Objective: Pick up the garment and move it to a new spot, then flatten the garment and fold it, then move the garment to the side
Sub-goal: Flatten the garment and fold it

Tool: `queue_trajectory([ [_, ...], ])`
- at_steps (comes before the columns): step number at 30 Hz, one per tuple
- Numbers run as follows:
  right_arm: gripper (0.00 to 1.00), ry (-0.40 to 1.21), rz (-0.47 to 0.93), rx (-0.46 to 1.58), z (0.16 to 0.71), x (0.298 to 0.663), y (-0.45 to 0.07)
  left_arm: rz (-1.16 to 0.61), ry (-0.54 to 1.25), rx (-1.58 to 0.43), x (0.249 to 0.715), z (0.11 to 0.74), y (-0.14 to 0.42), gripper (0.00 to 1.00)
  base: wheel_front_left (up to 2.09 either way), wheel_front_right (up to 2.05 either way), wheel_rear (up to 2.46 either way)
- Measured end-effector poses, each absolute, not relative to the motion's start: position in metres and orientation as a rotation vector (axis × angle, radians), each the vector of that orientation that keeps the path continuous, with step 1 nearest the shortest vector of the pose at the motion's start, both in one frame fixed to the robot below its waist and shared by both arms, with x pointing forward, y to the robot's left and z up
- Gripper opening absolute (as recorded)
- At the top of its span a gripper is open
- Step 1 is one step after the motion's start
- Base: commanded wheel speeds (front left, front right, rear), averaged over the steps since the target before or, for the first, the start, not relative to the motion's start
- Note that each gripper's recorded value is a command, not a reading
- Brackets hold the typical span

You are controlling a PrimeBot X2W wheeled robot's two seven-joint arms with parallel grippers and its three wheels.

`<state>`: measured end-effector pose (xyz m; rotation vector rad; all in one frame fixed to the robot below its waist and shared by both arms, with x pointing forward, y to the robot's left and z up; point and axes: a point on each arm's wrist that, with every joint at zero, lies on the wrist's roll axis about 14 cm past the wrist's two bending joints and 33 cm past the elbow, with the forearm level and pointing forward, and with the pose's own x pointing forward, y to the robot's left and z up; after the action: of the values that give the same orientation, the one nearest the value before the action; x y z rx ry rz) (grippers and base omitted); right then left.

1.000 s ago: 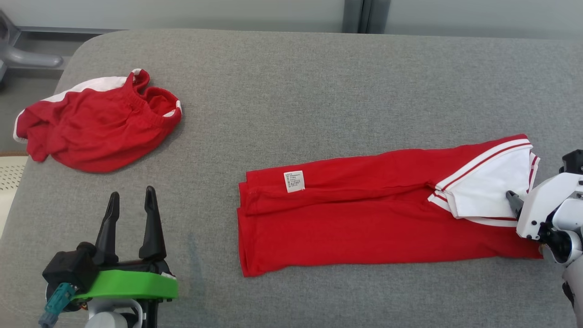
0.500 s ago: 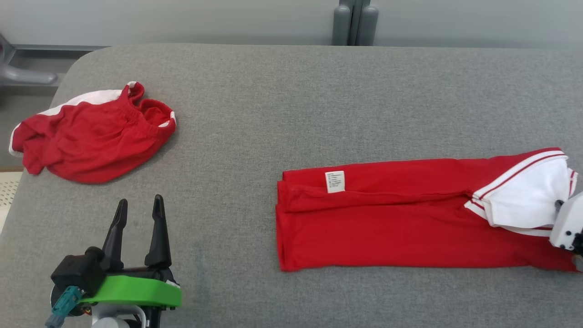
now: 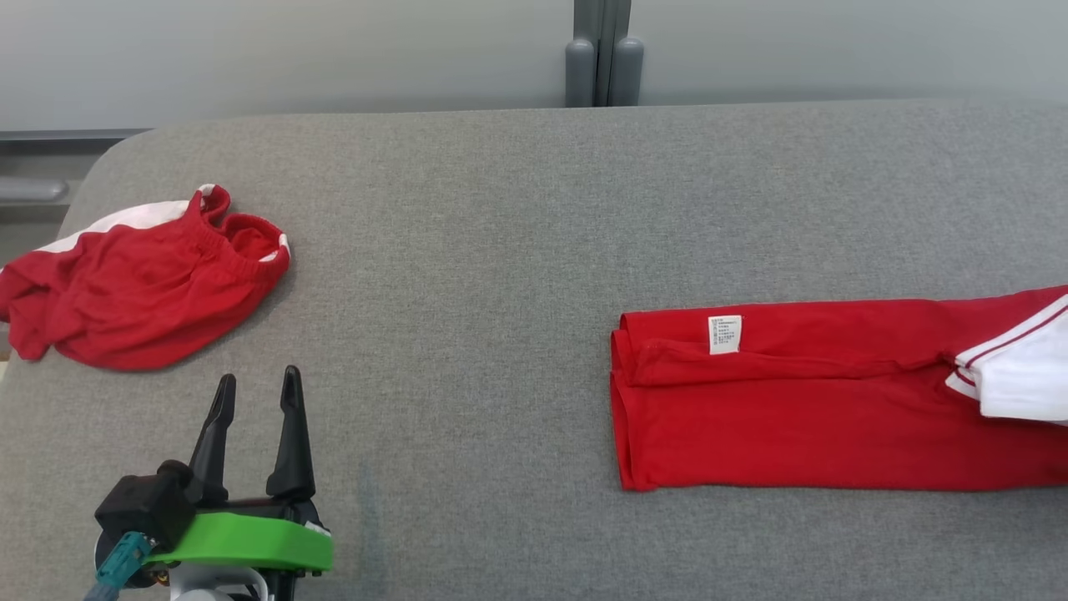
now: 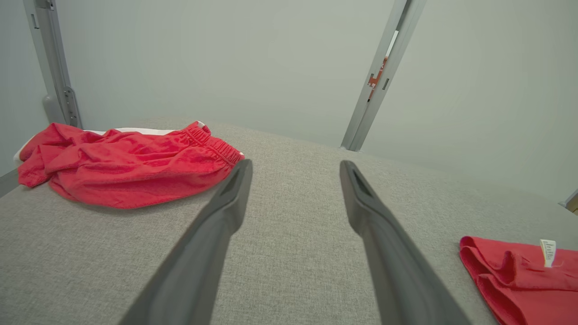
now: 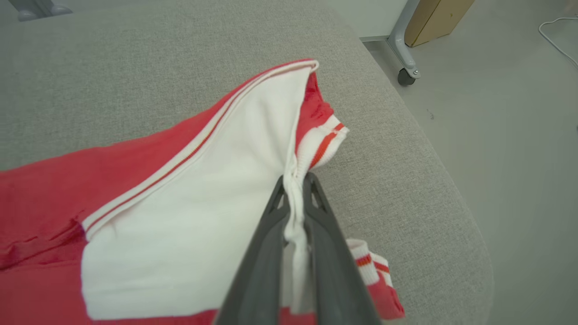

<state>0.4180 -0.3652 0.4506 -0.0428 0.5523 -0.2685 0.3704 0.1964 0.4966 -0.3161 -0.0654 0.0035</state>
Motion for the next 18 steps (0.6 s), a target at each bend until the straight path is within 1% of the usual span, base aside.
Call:
queue_trajectory([
  [2, 0.00, 0.552, -0.236, -0.062, 0.454, 0.420, -0.352, -0.001, -0.066, -0.317, 0.370, 0.497, 0.195, 1.00, 0.00, 0.00, 0.00],
  [6, 0.00, 0.530, -0.127, -0.095, 0.465, 0.429, -0.308, -0.004, -0.065, -0.318, 0.369, 0.497, 0.194, 1.00, 0.00, 0.00, 0.00],
  [11, 0.00, 0.586, 0.096, -0.117, 0.458, 0.422, -0.224, 0.023, -0.075, -0.332, 0.365, 0.499, 0.201, 1.00, 0.00, 0.00, 0.00],
  [18, 0.00, 0.612, 0.363, -0.129, 0.453, 0.409, -0.126, 0.026, -0.080, -0.328, 0.363, 0.501, 0.203, 1.00, 0.00, 0.00, 0.00],
])
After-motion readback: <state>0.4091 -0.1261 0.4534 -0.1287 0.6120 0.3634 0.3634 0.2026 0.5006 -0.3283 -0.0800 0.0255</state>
